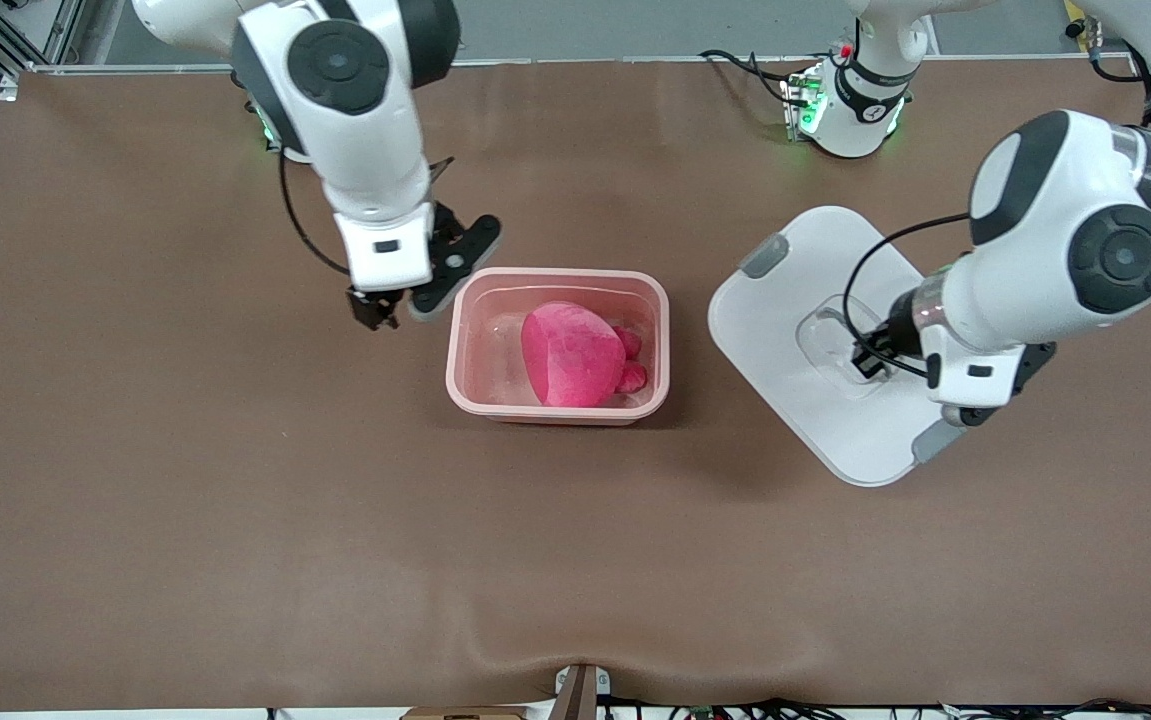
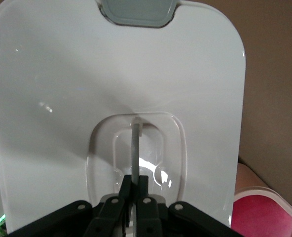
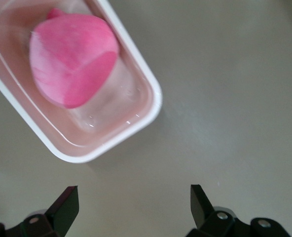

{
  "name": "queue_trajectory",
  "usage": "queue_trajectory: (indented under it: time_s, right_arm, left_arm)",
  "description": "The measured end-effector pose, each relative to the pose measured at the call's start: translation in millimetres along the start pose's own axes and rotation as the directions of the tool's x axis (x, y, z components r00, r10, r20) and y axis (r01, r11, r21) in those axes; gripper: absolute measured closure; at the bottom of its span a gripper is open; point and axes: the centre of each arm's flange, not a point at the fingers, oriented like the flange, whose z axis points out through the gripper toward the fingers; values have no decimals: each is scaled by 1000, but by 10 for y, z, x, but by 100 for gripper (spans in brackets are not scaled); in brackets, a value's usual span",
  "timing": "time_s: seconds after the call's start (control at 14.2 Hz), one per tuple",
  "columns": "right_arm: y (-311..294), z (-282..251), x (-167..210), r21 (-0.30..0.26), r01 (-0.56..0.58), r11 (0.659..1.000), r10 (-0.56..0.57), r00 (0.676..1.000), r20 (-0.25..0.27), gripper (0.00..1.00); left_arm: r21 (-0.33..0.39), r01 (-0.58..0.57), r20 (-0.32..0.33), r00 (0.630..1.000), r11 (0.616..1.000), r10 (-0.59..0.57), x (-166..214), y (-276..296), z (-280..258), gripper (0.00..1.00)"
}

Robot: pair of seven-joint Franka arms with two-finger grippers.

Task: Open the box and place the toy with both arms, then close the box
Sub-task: 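Lower the lid onto the box with the left gripper while the right gripper retracts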

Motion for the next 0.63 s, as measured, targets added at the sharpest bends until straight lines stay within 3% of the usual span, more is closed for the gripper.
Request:
queue_trajectory:
  time_s: [0.35, 0.63]
  right_arm:
    - [802, -312, -642, 5, -156, 988, 156, 988, -3, 0]
    - [1469, -303, -1207, 18, -294, 956, 293, 955, 31, 0]
  left_arm:
    - [-51, 146, -13, 989, 988, -147, -786, 467, 53, 93]
    - [-115, 251, 7, 968, 961, -252, -1395, 899, 290, 93]
